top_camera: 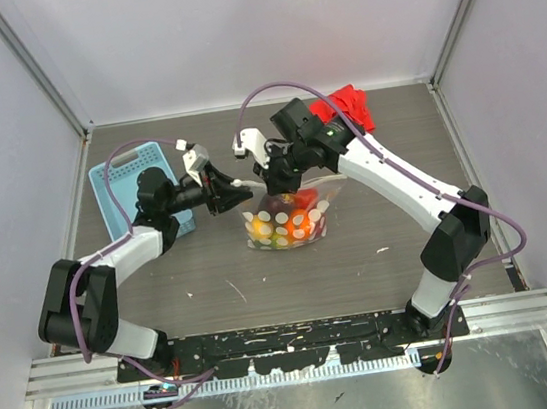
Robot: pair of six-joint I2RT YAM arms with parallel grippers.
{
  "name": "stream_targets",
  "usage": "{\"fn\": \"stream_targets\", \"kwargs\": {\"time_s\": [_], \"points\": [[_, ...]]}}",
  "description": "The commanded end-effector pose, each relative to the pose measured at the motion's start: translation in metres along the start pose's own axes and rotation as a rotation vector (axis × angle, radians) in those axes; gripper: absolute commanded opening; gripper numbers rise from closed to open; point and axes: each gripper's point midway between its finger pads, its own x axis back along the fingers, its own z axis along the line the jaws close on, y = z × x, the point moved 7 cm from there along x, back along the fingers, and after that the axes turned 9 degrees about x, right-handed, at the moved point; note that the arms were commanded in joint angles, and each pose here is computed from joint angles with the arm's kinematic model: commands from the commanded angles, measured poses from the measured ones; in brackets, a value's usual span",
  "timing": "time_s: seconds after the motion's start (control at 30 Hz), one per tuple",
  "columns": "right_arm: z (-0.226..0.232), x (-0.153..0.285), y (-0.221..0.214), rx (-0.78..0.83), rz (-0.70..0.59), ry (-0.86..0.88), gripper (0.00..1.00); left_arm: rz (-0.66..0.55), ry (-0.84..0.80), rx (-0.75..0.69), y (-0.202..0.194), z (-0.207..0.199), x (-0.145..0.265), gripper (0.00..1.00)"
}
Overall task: Place the food in the zip-top bag and seal the zipper
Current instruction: Zip the zipper food storage bag at the center of the board.
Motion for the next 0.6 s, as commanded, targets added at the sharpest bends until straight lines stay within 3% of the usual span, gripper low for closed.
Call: {"fn": "stream_targets", "kwargs": {"time_s": [0.0,0.1,0.23,0.3,0.57], "points": [[0.004,0.023,0.018,0.043,-0.096,-0.044,0.00,-0.034,-0.061,-0.082,0.019,-0.007,-0.002,0.26],[0.004,0.027,0.020,0.055,-0.113,-0.065,0.00,-0.034,-0.060,-0.085,0.017,-0.009,0.000,0.25],[0.004,0.030,0.022,0.059,-0.126,-0.071,0.04,-0.036,-0.060,-0.099,0.018,-0.013,0.002,0.04],[0.004,0.031,0.024,0.061,-0.138,-0.072,0.14,-0.038,-0.062,-0.107,0.019,-0.015,0.003,0.00],[0.003,0.036,0.048,0.111,-0.268,-0.078,0.41,-0.051,-0.066,-0.143,0.027,-0.026,0.007,0.00]]}}
